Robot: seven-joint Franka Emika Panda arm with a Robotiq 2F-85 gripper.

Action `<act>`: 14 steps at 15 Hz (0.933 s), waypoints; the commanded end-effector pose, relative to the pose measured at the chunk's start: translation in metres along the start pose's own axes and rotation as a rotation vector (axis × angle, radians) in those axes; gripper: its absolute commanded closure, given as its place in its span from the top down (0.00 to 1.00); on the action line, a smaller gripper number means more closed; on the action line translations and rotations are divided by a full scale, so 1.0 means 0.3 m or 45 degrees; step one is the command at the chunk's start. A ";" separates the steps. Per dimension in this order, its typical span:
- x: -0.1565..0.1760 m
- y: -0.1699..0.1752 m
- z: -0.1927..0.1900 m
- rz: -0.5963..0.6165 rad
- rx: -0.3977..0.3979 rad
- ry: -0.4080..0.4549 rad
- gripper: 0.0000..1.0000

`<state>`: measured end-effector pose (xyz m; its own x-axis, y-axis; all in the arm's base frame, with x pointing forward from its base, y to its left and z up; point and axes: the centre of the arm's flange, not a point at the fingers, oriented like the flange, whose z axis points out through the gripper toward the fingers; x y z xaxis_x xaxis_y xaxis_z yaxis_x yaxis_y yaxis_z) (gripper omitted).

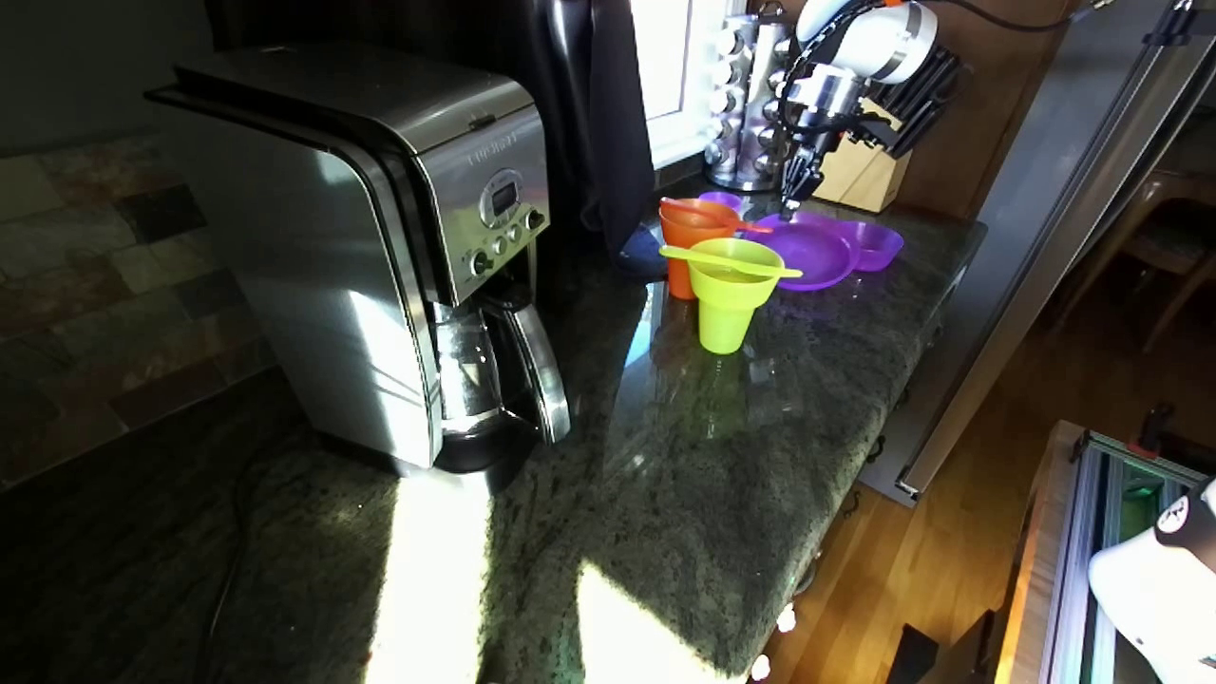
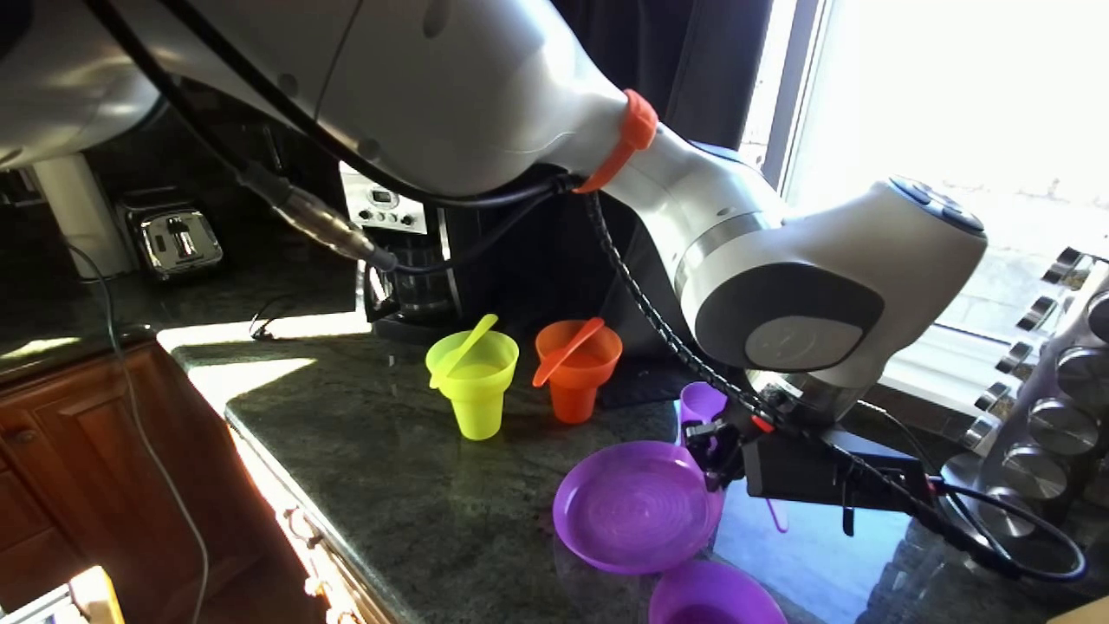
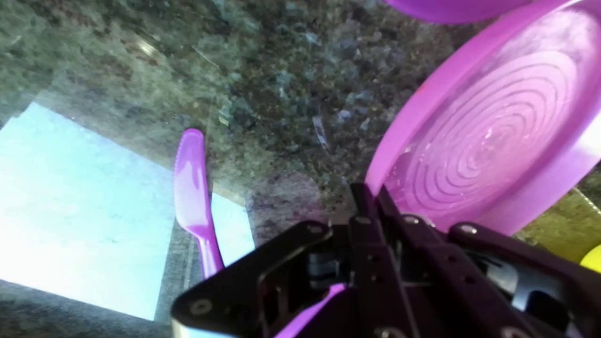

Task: Unstack the purple items.

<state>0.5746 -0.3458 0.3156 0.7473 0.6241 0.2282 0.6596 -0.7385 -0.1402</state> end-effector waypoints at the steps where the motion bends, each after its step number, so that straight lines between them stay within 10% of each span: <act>1: -0.007 -0.048 0.019 -0.052 0.023 -0.029 0.01; 12: 0.041 -0.079 0.081 -0.114 0.069 -0.052 0.01; 14: 0.045 -0.081 0.088 -0.118 0.065 -0.063 0.30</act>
<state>0.5786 -0.3189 0.2989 0.7013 0.6799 0.2142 0.7121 -0.6822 -0.1659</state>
